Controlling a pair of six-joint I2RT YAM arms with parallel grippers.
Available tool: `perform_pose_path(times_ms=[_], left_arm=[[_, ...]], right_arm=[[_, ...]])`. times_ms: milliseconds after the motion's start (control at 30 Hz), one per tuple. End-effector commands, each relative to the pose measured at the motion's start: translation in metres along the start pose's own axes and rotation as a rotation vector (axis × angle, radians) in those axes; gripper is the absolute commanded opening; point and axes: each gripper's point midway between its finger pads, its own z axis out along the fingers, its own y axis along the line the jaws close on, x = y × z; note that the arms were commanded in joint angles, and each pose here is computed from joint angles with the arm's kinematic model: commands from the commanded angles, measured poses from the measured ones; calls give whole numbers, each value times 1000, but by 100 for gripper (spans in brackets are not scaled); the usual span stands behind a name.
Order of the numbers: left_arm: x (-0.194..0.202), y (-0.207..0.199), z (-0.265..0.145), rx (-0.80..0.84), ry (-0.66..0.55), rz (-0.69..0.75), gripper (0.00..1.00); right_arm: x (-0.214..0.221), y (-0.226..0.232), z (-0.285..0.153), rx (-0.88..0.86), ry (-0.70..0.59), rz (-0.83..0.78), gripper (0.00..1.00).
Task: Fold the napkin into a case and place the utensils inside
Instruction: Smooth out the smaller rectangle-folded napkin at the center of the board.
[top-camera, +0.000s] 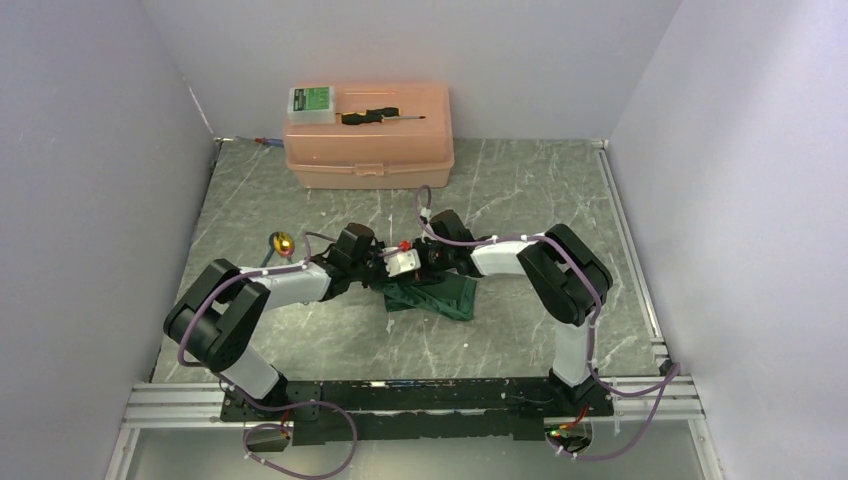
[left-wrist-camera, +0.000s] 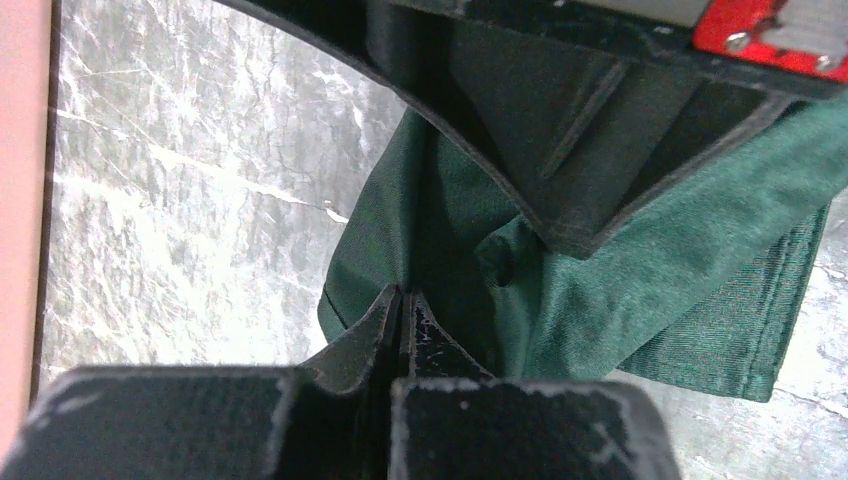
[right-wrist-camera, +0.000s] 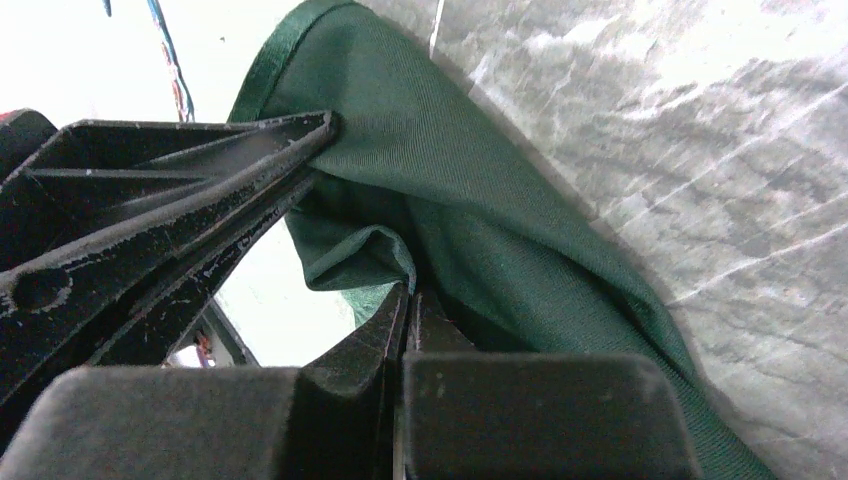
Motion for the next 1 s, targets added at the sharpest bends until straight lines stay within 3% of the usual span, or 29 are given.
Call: perform_pose_path(times_ms=[0,533,967], left_arm=[[-26,19,-2,-46,-69,-3,3],[-29,4,-14,4,-89,-38,3],[-31,2,-15,8,-99,-34,3]], right_arm=[[-6,15,-10,-46,18,-17,0],[-45,41,-10,-76,-75,-1,0],[-15,-33,12,160,-18,29,0]])
